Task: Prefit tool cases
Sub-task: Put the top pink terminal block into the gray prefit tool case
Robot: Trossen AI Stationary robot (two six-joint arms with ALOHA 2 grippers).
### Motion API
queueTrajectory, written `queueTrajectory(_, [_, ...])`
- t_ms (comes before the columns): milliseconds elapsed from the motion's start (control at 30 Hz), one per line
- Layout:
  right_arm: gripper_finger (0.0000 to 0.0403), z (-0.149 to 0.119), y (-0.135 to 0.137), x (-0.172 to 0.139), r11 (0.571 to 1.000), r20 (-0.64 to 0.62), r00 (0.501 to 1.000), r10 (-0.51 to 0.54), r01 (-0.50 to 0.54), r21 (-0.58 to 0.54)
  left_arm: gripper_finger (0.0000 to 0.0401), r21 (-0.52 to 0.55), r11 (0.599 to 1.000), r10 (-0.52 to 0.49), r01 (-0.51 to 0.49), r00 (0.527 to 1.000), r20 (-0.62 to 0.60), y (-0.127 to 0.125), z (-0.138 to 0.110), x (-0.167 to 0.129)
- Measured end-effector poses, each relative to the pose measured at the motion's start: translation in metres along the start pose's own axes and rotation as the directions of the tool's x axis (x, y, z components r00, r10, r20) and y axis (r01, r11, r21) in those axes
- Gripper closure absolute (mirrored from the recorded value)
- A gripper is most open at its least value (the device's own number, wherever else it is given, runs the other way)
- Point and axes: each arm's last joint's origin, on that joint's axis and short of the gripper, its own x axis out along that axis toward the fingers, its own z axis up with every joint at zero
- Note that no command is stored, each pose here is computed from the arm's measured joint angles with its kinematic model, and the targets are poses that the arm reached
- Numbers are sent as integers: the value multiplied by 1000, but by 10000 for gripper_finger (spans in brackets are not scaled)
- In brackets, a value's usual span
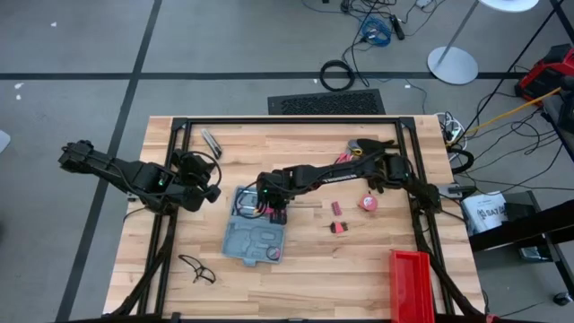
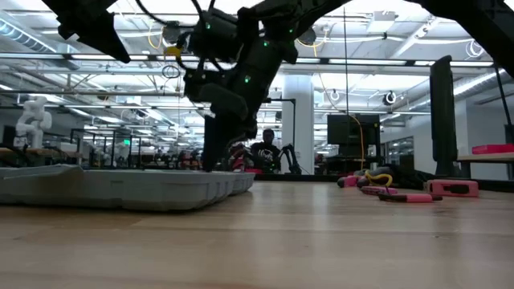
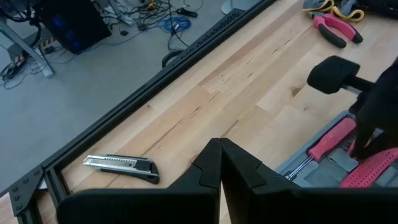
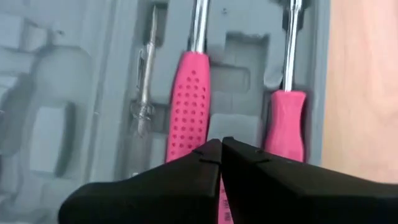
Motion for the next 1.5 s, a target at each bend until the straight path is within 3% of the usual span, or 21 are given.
queueTrajectory(300, [403,-4,-10,15,1000,-26,1000,-9,10,17,391,0,1000,0,0,1000,0,0,0,0])
queueTrajectory(633, [403,11,-9,-9,999,10,999,-41,41,-14,391,0,1000,0,0,1000,0,0,0,0])
queueTrajectory(767, [403,6,-10,-10,996,-44,995,-87,87,-16,391,1,1000,0,0,1000,0,0,0,0])
queueTrajectory(1500, [403,-12,-18,7,995,-96,991,-98,101,22,391,1,1000,1,-1,1000,0,0,0,0])
